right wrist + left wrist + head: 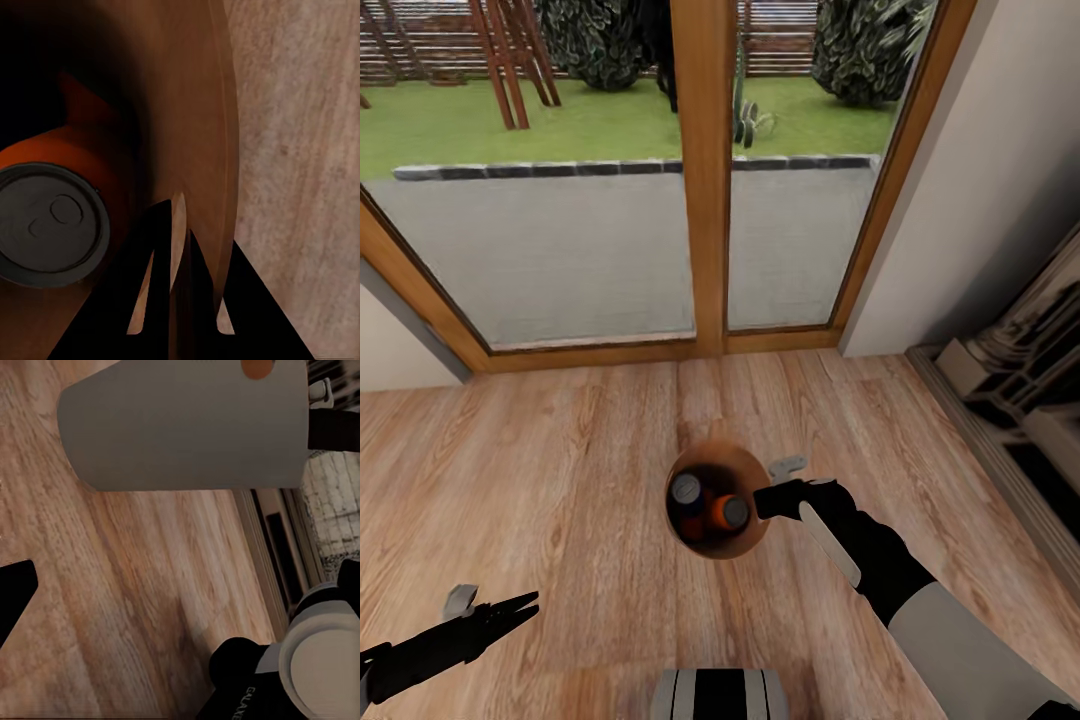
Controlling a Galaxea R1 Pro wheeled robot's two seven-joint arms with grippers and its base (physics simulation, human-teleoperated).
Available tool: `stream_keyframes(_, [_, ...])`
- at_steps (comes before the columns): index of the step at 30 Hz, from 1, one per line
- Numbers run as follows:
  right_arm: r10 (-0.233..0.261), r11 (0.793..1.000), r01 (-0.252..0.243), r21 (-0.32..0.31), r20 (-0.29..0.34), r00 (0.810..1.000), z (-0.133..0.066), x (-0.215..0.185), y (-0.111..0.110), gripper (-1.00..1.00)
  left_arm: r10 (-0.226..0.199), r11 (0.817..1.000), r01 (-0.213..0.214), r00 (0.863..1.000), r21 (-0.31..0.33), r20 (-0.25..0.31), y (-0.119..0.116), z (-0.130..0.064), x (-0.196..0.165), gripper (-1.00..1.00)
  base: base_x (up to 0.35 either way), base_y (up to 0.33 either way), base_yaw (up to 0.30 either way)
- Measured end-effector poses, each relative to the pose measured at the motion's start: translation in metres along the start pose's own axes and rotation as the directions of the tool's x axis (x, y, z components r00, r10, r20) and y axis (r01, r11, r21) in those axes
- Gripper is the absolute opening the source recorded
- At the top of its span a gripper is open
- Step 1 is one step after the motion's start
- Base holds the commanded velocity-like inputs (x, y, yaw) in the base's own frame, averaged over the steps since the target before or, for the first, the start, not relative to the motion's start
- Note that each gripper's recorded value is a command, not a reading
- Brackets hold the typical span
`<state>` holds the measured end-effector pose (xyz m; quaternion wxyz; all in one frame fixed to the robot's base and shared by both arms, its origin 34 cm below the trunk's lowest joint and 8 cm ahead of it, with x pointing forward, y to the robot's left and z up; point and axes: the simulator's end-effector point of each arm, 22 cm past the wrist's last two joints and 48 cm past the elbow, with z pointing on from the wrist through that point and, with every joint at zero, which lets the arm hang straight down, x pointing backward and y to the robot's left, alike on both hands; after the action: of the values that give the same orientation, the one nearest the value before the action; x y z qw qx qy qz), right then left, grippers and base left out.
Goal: Put the three can of soda from the living room inside the tash can in the kitchen.
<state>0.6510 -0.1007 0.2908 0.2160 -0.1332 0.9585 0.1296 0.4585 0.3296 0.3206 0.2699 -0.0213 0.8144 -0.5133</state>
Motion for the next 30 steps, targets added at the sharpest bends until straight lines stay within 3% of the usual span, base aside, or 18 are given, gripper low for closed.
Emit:
stream_keyframes(14, [0.010, 1.000, -0.010, -0.006, -0.035, 0.999, 0.016, 0.018, -0.002, -1.00, -0.030, 0.999, 0.030, 0.999, -0.012, -0.016, 0.011, 0.002, 0.012, 1.00, 0.000, 0.000, 0.000])
stream_keyframes(30, [0.010, 1.000, -0.010, -0.006, -0.034, 0.999, 0.016, 0.017, -0.002, -1.00, -0.031, 0.999, 0.031, 0.999, -0.012, -0.017, 0.011, 0.002, 0.012, 1.00, 0.000, 0.000, 0.000])
